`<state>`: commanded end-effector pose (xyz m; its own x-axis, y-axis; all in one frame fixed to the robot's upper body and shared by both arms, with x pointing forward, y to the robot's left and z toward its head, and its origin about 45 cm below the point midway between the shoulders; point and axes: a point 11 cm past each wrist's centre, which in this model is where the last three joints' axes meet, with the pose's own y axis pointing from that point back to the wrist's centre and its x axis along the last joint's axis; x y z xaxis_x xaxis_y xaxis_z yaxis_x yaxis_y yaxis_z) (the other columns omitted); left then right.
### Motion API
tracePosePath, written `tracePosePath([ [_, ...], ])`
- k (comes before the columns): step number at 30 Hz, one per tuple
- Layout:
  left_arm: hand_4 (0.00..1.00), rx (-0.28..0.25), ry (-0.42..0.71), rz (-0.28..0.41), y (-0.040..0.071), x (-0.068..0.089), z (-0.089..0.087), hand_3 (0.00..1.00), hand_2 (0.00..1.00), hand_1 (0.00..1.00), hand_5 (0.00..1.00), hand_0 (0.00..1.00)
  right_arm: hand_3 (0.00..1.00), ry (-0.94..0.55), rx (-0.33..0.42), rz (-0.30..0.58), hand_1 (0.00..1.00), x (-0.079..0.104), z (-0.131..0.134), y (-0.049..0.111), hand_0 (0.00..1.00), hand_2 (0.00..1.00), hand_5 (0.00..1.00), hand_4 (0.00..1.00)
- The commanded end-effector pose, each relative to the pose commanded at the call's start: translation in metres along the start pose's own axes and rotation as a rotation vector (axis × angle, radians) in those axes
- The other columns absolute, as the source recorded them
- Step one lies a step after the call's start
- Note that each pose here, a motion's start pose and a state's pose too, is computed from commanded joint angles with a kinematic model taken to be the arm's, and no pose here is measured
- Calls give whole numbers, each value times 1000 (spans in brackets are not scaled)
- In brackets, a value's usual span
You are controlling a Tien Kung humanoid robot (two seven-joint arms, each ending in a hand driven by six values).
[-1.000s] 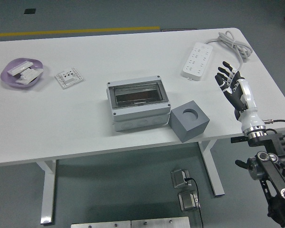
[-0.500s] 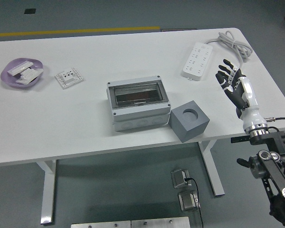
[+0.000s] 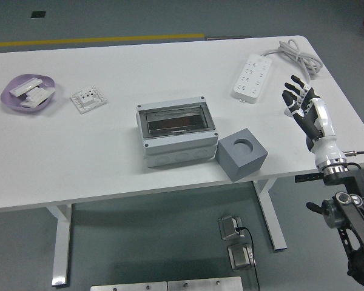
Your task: Pick up the cylinder from the cube,place it in the box,flap close box
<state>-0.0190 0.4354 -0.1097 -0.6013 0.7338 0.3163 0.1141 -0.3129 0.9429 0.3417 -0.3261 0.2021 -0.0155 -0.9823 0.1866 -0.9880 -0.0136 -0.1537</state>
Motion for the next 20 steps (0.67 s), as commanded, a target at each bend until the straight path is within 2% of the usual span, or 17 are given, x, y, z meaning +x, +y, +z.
tracePosePath([
  [9,642,2,-19,-19,0,-6,-5,678,606,651,204,664,896,3,42,10,836,9,-15,-3,871,854,684,998],
  [20,643,14,-36,-27,-1,-6,-14,676,606,651,206,664,892,19,36,-5,834,6,-13,-2,869,850,681,998],
])
